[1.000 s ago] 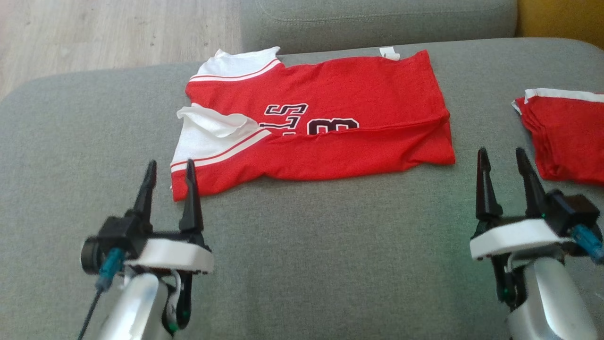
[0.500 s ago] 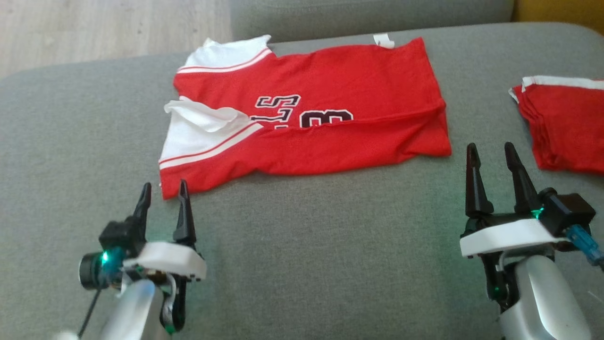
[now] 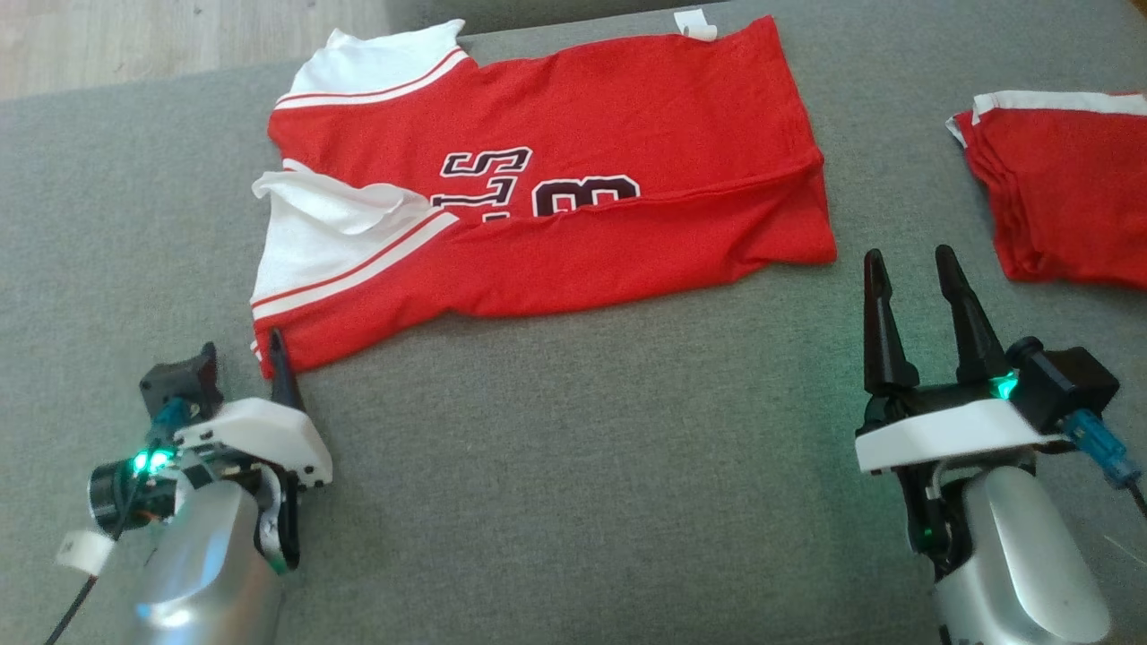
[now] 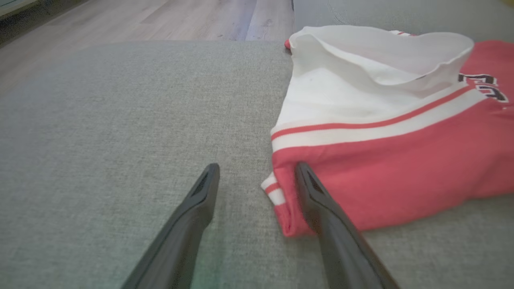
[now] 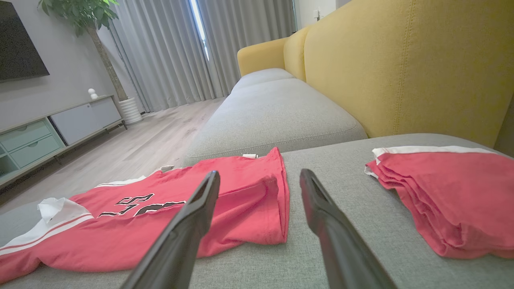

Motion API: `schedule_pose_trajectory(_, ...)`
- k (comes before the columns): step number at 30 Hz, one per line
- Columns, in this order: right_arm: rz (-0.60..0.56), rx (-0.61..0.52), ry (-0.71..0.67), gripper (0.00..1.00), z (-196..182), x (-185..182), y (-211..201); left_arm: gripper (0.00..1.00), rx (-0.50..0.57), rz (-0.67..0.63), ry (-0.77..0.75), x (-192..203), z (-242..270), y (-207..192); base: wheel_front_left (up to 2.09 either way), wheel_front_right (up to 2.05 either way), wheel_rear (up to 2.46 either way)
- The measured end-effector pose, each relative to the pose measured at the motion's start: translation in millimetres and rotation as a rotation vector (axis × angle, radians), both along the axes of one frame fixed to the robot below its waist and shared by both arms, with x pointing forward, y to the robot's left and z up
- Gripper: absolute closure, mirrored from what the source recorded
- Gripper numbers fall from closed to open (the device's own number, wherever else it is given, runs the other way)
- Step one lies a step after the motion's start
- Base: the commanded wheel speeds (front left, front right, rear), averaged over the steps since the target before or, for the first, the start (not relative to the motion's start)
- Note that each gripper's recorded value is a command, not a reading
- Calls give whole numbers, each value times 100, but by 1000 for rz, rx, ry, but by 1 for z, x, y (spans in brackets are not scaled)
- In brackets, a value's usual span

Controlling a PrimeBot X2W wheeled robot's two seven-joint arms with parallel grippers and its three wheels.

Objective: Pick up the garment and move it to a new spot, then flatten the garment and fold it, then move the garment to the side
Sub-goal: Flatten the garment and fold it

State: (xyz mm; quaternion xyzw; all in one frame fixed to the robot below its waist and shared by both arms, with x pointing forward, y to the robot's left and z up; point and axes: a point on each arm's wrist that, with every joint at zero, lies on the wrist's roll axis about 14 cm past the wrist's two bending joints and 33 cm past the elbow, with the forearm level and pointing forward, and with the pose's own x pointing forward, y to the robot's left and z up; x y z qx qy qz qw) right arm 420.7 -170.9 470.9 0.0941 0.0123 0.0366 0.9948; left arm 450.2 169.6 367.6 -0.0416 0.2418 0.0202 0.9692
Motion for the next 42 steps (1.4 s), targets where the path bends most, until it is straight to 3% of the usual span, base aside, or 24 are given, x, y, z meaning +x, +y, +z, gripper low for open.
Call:
schedule_pose_trajectory(12, -11, 29, -6, 0, 2, 0, -2, 0, -5, -101, 140, 5, -15, -12, 0, 0, 0)
schedule_pose_trajectory(13, -11, 32, -8, 0, 3, 1, -2, 24, -6, -110, 146, 6, -14, -13, 0, 0, 0)
schedule_pose_trajectory(14, -9, 35, -13, 0, 5, 2, -1, 72, -8, -122, 150, 6, -14, -14, 0, 0, 0)
schedule_pose_trajectory(15, -7, 35, -19, 0, 7, 3, -1, 100, -11, -132, 150, 6, -13, -16, 0, 0, 0)
schedule_pose_trajectory(25, 21, 26, 14, 0, -2, 7, 9, 100, -56, -176, 77, 4, 4, -32, 0, 0, 0)
schedule_pose_trajectory(31, 17, 12, 170, 0, -36, 18, 5, 100, -30, -143, -93, 20, 36, -24, 0, 0, 0)
schedule_pose_trajectory(42, -28, 179, 424, 0, -80, 54, 7, 100, 0, -160, -336, 48, 86, -26, 0, 0, 0)
